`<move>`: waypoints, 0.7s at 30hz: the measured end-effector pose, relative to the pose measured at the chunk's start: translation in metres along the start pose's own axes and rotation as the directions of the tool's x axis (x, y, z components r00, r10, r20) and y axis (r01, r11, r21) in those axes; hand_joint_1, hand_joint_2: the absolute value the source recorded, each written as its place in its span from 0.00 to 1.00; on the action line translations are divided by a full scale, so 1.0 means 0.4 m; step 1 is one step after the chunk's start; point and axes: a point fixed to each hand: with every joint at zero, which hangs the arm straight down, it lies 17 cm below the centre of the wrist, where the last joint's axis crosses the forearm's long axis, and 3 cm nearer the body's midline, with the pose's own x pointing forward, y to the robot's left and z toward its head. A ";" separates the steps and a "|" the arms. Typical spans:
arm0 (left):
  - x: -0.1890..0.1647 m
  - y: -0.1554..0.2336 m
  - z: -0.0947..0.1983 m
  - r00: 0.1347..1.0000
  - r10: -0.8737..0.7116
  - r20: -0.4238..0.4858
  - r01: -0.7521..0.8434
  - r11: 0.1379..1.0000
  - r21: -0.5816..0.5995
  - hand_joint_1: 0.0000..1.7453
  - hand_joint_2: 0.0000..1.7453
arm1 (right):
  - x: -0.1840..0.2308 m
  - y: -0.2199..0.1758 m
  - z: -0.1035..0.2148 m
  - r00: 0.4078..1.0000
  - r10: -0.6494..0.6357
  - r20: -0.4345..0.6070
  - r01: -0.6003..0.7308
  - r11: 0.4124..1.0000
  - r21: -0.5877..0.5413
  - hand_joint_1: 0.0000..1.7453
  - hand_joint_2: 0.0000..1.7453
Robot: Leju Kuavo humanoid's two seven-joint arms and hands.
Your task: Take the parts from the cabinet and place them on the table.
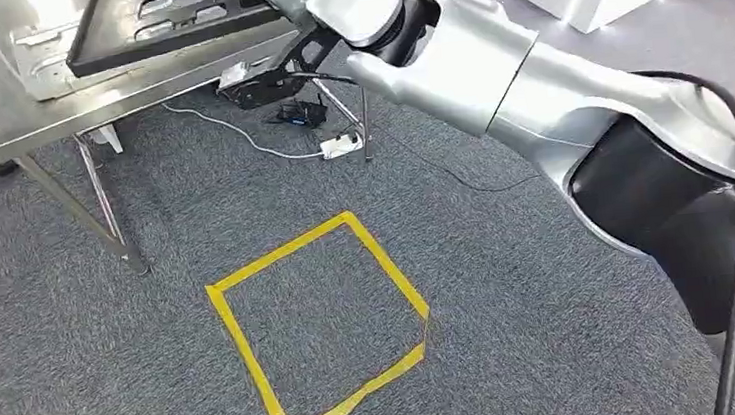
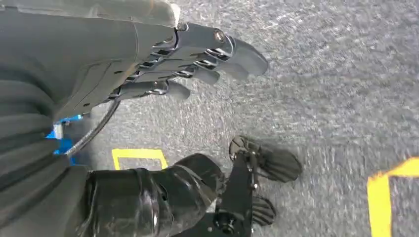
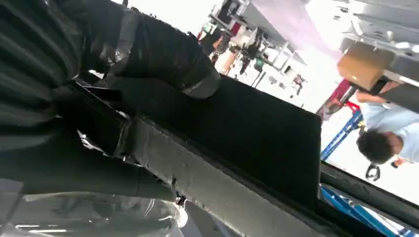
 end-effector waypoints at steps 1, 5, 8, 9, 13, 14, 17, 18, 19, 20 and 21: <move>0.001 0.003 -0.001 1.000 -0.001 0.000 0.001 1.000 0.006 0.00 1.00 | 0.000 0.000 0.000 1.000 0.000 0.000 0.000 1.000 -0.001 1.00 1.00; 0.003 0.005 -0.001 1.000 0.001 0.001 -0.001 1.000 0.013 0.00 1.00 | 0.006 0.012 -0.001 1.000 0.000 0.003 0.000 1.000 0.007 1.00 1.00; -0.001 0.006 -0.001 1.000 0.000 0.002 0.000 1.000 0.014 0.00 1.00 | 0.007 0.024 -0.002 1.000 -0.002 0.003 0.002 1.000 0.015 1.00 1.00; 0.000 0.006 -0.001 1.000 0.000 0.004 0.000 1.000 0.014 0.00 1.00 | 0.006 0.022 -0.002 1.000 -0.002 0.003 0.002 1.000 0.014 1.00 1.00; 0.010 0.002 0.000 1.000 0.004 0.013 -0.004 1.000 0.013 0.00 1.00 | 0.000 0.010 -0.001 1.000 0.001 0.001 -0.001 1.000 0.006 1.00 1.00; 0.008 0.002 0.000 1.000 0.006 0.011 -0.006 1.000 0.013 0.00 1.00 | 0.000 0.011 -0.001 1.000 0.000 0.000 0.000 1.000 0.007 1.00 1.00; 0.006 0.001 0.000 1.000 0.007 0.010 -0.007 1.000 0.013 0.00 1.00 | -0.002 0.008 -0.001 1.000 0.001 -0.003 -0.001 1.000 0.005 1.00 1.00; 0.006 0.003 0.000 1.000 0.006 0.010 -0.006 1.000 0.015 0.00 1.00 | -0.003 0.007 -0.001 1.000 0.003 -0.004 -0.003 1.000 0.005 1.00 1.00; 0.003 0.005 0.000 1.000 0.006 0.008 -0.006 1.000 0.017 0.00 1.00 | 0.000 0.009 -0.001 1.000 0.003 -0.001 -0.003 1.000 0.007 1.00 1.00; 0.002 0.004 0.000 1.000 0.006 0.006 -0.006 1.000 0.017 0.00 1.00 | 0.004 0.012 -0.002 1.000 0.003 0.001 -0.003 1.000 0.009 1.00 1.00; 0.000 0.005 0.000 1.000 0.005 0.004 -0.005 1.000 0.017 0.00 1.00 | 0.007 0.015 -0.002 1.000 0.002 0.003 -0.002 1.000 0.011 1.00 1.00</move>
